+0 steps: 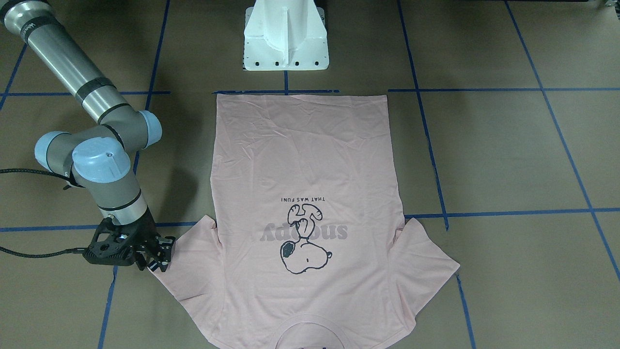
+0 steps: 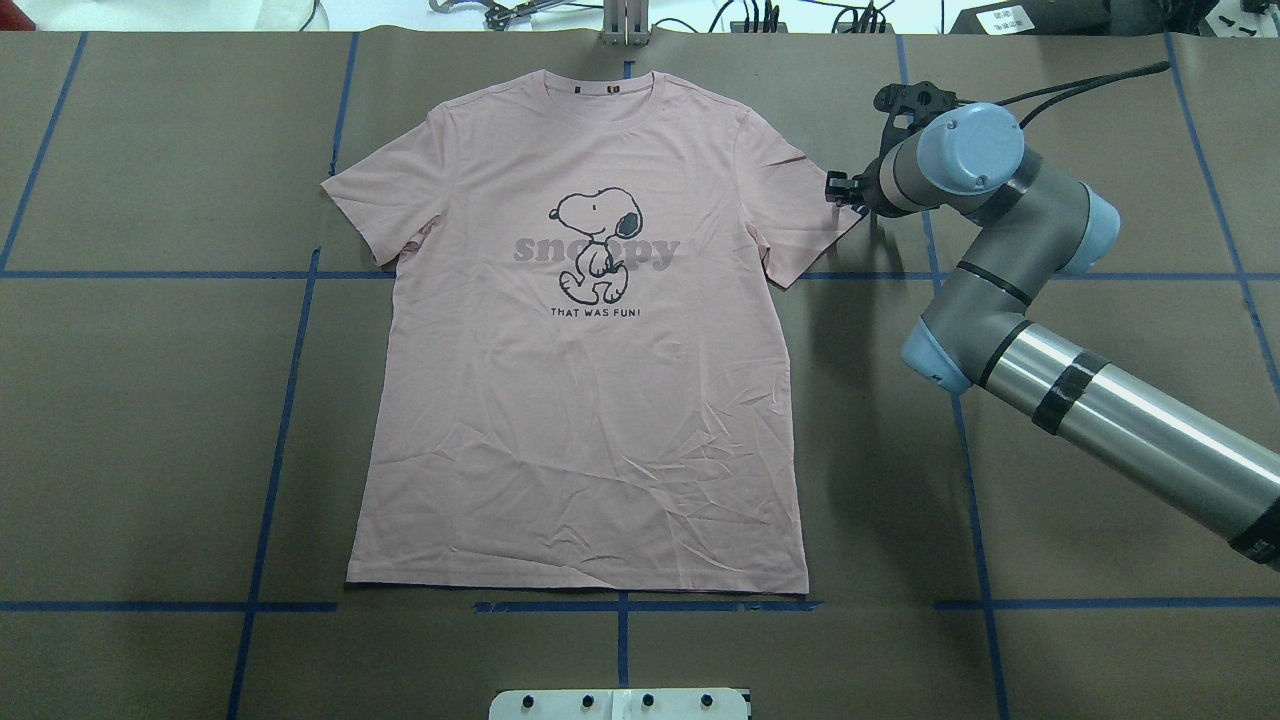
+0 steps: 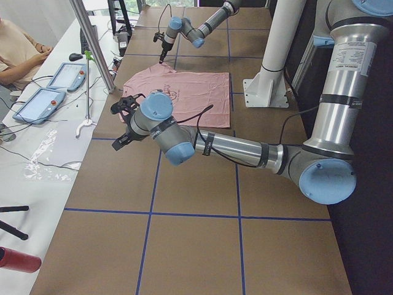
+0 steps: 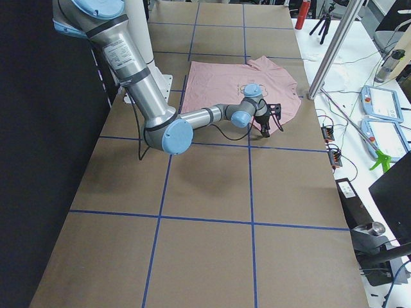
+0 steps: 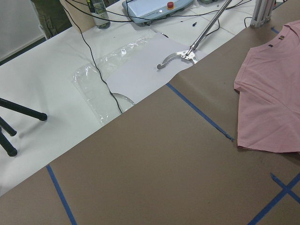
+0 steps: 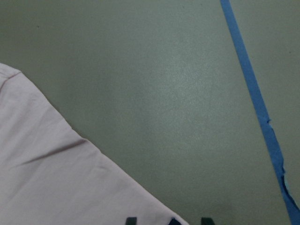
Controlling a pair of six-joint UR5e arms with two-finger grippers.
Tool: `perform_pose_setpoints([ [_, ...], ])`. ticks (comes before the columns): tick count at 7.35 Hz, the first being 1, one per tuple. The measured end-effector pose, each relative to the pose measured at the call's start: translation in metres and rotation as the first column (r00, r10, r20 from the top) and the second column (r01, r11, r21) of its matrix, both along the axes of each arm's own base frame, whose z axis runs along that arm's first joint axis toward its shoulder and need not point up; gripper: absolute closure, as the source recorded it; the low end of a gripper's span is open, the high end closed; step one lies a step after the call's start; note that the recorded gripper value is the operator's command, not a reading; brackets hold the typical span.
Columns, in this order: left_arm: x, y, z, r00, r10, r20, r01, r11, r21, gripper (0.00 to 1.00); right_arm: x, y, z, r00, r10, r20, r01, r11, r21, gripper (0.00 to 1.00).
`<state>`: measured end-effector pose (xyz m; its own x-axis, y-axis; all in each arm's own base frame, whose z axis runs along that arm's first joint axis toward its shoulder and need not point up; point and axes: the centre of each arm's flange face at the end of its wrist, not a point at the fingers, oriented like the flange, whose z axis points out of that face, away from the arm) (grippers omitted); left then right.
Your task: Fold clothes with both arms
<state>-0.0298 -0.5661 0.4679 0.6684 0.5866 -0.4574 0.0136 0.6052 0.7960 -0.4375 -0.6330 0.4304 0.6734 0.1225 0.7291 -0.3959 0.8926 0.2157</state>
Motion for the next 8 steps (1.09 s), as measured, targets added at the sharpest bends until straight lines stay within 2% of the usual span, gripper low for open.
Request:
perform_pose_setpoints([
  [1,0.0,0.0,0.001,1.0,0.0,0.0,0.0,1.0,-0.001,0.0,-0.002,0.001,0.001,1.0,-0.001,-0.005,0.001,1.0,0.0,0.71],
  [2,0.0,0.0,0.001,1.0,0.0,0.001,0.0,1.0,-0.001,0.0,-0.003,0.001,0.002,1.0,-0.002,-0.008,0.002,1.0,0.0,1.0],
  [6,0.0,0.003,0.004,1.0,0.002,0.001,-0.002,1.0,-0.005,0.0,-0.006,0.0,-0.009,1.0,0.0,-0.009,0.0,1.0,-0.006,1.0],
  [8,0.0,0.003,0.005,1.0,0.001,0.001,-0.001,1.0,-0.006,0.0,-0.027,-0.008,-0.07,0.999,0.037,-0.021,-0.038,0.997,-0.064,1.0],
])
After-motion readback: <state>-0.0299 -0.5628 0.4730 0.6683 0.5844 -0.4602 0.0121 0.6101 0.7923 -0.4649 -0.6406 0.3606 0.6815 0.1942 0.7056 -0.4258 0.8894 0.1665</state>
